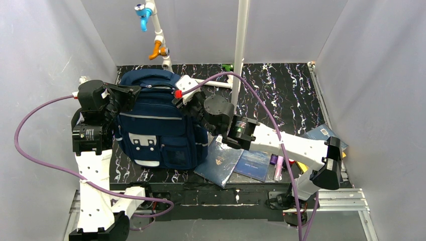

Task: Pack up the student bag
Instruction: Unzip the student bag at the center of the board.

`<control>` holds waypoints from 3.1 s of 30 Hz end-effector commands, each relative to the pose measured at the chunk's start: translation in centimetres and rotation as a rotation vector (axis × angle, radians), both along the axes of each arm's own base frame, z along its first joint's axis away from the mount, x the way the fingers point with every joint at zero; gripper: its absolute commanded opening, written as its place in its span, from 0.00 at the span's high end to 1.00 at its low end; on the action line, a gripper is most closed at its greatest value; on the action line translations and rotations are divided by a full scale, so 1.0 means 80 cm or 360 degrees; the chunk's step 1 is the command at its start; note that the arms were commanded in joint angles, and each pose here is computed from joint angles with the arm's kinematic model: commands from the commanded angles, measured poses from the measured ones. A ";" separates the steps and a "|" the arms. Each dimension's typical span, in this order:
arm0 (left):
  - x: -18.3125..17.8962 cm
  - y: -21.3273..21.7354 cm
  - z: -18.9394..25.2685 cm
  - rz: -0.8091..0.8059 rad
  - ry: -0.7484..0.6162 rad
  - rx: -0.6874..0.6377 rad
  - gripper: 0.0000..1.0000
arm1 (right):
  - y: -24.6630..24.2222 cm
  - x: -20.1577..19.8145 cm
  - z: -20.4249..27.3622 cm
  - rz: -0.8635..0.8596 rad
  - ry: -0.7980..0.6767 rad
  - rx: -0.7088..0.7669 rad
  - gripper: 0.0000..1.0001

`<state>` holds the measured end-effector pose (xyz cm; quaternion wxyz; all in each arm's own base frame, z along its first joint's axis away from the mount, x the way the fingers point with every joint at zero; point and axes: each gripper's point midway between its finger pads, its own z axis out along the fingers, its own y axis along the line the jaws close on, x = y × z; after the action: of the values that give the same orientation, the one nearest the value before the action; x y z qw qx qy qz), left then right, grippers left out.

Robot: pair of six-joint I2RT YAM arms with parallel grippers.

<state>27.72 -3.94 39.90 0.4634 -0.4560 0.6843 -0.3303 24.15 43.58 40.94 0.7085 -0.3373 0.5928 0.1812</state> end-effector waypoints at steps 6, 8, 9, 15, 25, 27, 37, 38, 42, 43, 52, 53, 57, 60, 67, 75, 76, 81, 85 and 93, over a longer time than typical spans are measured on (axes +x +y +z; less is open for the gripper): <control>-0.009 -0.006 0.016 -0.0043 -0.0079 -0.0014 1.00 | 0.006 0.008 0.012 -0.0060 -0.0081 0.0046 0.48; -0.009 -0.006 0.016 -0.0044 -0.0080 -0.0014 1.00 | 0.005 0.010 0.012 -0.0071 -0.0090 0.0039 0.54; -0.009 -0.007 0.017 -0.0045 -0.0083 -0.0016 1.00 | 0.005 0.011 0.012 -0.0080 -0.0093 0.0036 0.58; -0.009 -0.008 0.017 -0.0054 -0.0080 -0.0027 1.00 | 0.010 0.001 0.016 0.0011 -0.0088 0.0059 0.89; -0.002 -0.051 0.008 -0.0343 -0.0100 -0.0170 0.51 | 0.004 -0.025 0.048 0.0177 -0.0027 0.0249 0.99; -0.007 -0.060 0.013 -0.0400 -0.0123 -0.0180 0.40 | 0.003 -0.028 0.052 0.0191 -0.0005 0.0278 0.99; -0.020 -0.119 0.017 -0.0543 -0.0107 -0.0283 0.30 | 0.002 -0.034 0.060 0.0234 -0.0003 0.0308 0.99; -0.016 -0.125 0.009 -0.0544 -0.0081 -0.0280 0.32 | 0.002 -0.034 0.062 0.0237 -0.0005 0.0309 0.99; 0.002 -0.121 -0.001 -0.0478 -0.0067 -0.0231 0.48 | 0.000 -0.039 0.062 0.0265 0.0000 0.0291 0.99; 0.006 -0.116 0.002 -0.0445 -0.0091 -0.0196 0.57 | -0.002 -0.040 0.062 0.0272 0.0005 0.0283 0.99; 0.014 -0.072 0.033 -0.0230 -0.0269 0.0104 0.93 | -0.020 -0.072 0.046 0.0424 0.0210 0.0300 0.99; 0.014 -0.071 0.035 -0.0226 -0.0277 0.0108 0.96 | -0.021 -0.076 0.043 0.0439 0.0261 0.0320 0.99; 0.015 -0.067 0.044 -0.0215 -0.0317 0.0158 1.00 | -0.028 -0.088 0.037 0.0457 0.0495 0.0411 0.99; 0.014 -0.060 0.053 -0.0179 -0.0349 0.0202 1.00 | -0.036 -0.096 0.031 0.0453 0.0633 0.0437 0.99; 0.007 -0.060 0.066 -0.0183 -0.0401 0.0174 1.00 | -0.035 -0.099 0.033 0.0504 0.0558 0.0379 0.96; -0.002 -0.071 0.066 -0.0252 -0.0407 0.0096 1.00 | -0.016 -0.088 0.042 0.0495 0.0463 0.0315 0.79; -0.003 -0.072 0.065 -0.0257 -0.0405 0.0090 1.00 | -0.015 -0.085 0.041 0.0482 0.0450 0.0306 0.78; -0.005 -0.073 0.062 -0.0269 -0.0398 0.0075 1.00 | -0.011 -0.077 0.038 0.0443 0.0410 0.0263 0.68; -0.006 -0.074 0.060 -0.0271 -0.0394 0.0067 1.00 | -0.002 -0.081 0.039 0.0499 0.0373 0.0248 0.54; -0.009 -0.078 0.059 -0.0293 -0.0379 0.0020 1.00 | 0.022 -0.066 0.046 0.0461 0.0336 0.0336 0.57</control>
<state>27.59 -10.55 41.55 0.4807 -0.3501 0.7046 -0.3872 18.57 44.30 40.56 0.6100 -0.3704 0.6121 0.3405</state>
